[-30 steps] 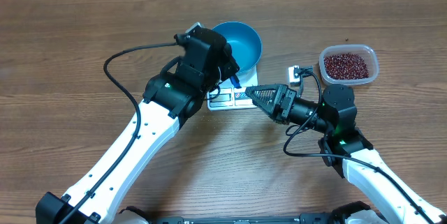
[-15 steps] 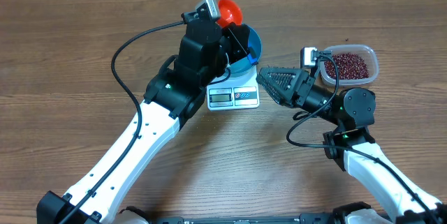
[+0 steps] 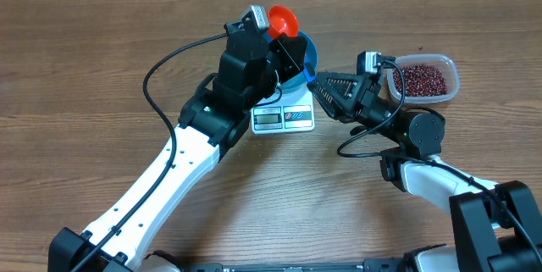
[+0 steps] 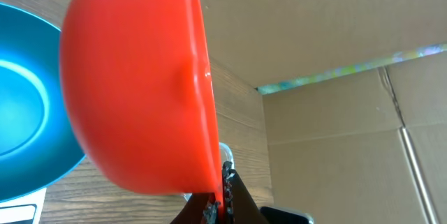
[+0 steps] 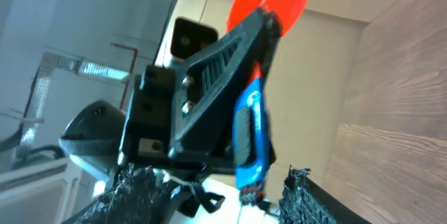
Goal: Scoop item into bowl and weigh 150g on scale
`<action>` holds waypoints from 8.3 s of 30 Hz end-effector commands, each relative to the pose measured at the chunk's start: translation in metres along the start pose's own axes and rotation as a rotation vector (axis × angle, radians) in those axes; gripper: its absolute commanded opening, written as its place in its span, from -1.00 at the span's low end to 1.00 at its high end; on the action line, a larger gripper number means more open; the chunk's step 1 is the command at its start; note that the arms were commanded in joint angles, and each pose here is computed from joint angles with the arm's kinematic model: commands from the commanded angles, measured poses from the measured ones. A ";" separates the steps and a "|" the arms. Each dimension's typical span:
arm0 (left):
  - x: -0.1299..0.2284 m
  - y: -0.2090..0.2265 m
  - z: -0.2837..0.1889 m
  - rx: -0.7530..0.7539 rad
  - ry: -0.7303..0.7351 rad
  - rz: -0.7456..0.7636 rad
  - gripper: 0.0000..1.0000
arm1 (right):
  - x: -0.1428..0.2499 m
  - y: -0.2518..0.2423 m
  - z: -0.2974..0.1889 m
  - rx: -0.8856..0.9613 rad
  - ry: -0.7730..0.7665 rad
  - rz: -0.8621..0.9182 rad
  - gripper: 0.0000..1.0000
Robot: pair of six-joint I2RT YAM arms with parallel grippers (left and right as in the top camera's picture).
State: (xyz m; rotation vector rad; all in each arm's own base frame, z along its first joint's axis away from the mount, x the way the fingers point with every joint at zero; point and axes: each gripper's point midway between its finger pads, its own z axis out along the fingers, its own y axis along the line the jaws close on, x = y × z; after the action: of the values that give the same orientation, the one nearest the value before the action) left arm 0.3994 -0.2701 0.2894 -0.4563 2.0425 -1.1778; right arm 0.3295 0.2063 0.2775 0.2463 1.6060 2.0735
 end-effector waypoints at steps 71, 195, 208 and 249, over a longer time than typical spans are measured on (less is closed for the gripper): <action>0.015 -0.072 -0.068 0.215 0.008 0.474 1.00 | -0.055 -0.014 -0.028 0.095 -0.115 0.040 -0.93; 0.120 0.243 0.057 -0.726 0.465 1.006 -0.92 | -0.074 0.014 -0.192 1.281 -0.179 -0.619 -0.93; 0.124 0.251 0.058 -0.739 0.481 1.007 -0.92 | -0.074 0.014 -0.192 1.280 -0.179 -0.619 -0.93; 0.059 0.099 -0.060 -0.566 0.264 0.992 -0.92 | -0.073 0.014 -0.193 1.283 -0.176 -0.615 -0.93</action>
State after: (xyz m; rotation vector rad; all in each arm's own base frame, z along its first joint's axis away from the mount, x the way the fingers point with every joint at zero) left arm 0.3217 -0.2356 0.1885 0.5038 2.3418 -0.0757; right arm 0.3022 0.0060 0.2366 0.2853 2.3005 0.3917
